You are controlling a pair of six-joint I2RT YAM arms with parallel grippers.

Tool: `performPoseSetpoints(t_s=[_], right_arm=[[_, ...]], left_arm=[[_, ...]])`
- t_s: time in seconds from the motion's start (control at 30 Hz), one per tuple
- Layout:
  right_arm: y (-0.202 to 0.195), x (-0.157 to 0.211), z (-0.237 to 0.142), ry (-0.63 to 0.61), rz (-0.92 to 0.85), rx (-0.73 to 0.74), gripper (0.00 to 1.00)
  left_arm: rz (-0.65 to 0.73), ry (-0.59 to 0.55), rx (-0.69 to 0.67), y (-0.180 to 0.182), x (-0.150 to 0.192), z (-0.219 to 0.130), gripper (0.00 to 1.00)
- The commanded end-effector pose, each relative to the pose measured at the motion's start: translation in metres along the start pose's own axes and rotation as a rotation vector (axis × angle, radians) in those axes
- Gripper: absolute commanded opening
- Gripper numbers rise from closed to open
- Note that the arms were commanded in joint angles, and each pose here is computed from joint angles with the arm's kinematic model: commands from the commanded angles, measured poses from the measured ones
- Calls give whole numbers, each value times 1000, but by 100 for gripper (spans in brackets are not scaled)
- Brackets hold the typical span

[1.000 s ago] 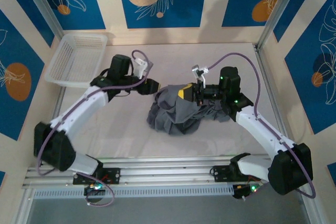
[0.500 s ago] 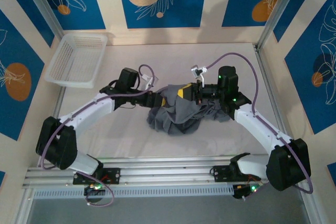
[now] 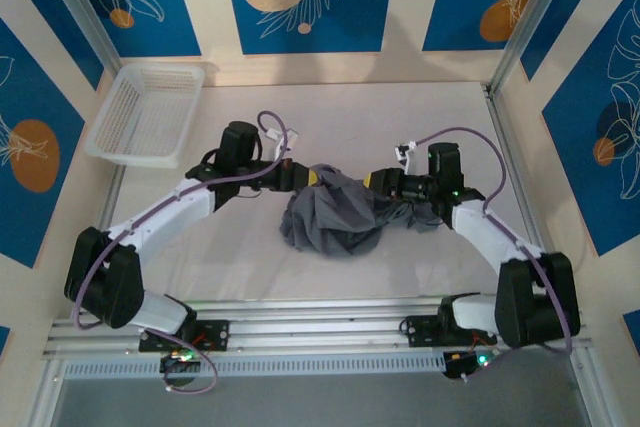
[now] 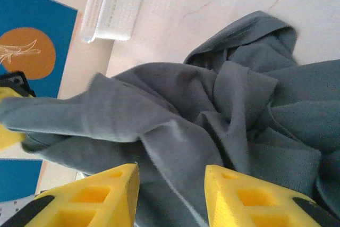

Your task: Fold the inside-out t-shirt

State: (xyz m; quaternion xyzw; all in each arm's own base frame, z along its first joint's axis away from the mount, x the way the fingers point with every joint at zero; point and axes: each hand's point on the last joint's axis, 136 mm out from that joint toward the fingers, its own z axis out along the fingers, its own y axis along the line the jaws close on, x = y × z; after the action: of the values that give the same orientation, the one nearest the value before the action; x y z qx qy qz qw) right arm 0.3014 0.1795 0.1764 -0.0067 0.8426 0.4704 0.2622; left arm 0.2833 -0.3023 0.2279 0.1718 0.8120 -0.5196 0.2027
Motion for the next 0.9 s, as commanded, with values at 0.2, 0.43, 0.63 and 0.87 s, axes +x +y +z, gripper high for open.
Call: performPoseSetpoints(t_s=[0.2, 0.43, 0.63, 0.87], right_arm=[[49, 26, 0, -36, -9, 216, 37], [24, 28, 37, 58, 126, 303, 44], [33, 33, 76, 44, 231, 231, 43], [7, 25, 84, -33, 245, 324, 47]], left_arm=[[-18, 37, -12, 10, -1, 20, 0], [-27, 64, -16, 10, -7, 25, 0], [-29, 68, -33, 10, -10, 25, 0], [-28, 91, -21, 9, -8, 26, 0]])
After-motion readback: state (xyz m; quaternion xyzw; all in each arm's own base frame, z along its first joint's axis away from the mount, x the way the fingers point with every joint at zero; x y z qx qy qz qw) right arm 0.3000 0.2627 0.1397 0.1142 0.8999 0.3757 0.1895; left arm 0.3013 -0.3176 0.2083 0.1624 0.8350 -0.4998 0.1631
